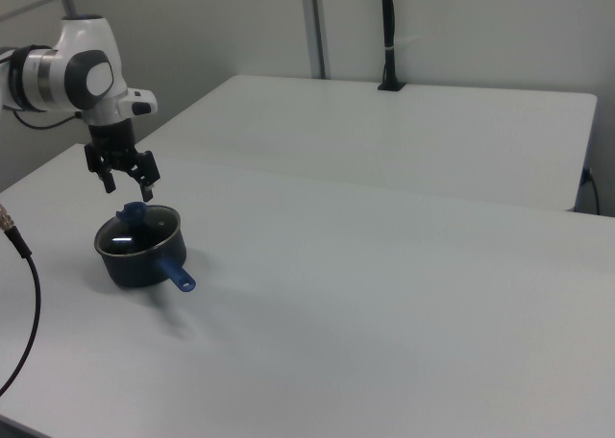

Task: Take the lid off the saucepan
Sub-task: 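Move the open gripper over the saucepan and lower it onto the blue lid knob, then close the gripper on the blue knob of the glass lid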

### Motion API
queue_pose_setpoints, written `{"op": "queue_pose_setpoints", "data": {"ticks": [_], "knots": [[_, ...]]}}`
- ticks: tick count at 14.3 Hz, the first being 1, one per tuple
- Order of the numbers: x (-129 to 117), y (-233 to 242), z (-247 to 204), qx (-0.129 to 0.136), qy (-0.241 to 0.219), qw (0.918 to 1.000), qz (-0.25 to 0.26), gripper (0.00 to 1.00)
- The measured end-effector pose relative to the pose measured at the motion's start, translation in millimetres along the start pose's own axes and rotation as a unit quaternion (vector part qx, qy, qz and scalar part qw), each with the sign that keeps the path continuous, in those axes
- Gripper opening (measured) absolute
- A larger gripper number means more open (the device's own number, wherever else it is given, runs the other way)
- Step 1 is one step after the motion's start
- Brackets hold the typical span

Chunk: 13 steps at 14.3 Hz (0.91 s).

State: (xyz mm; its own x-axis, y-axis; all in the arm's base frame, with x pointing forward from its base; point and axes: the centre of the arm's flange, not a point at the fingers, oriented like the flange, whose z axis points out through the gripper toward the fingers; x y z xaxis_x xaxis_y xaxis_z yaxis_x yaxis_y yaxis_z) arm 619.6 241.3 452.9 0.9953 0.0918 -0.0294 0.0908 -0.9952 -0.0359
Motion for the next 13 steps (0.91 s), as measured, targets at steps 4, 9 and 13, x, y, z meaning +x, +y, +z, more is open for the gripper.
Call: {"op": "queue_pose_setpoints", "data": {"ticks": [4,9,13], "knots": [[3,1,11,-0.011,-0.006,0.9999,-0.002,1.00],[5,0,24,-0.014,-0.014,0.9998,-0.003,0.97],[6,-1,33,-0.019,-0.020,0.9996,-0.005,0.91]]}}
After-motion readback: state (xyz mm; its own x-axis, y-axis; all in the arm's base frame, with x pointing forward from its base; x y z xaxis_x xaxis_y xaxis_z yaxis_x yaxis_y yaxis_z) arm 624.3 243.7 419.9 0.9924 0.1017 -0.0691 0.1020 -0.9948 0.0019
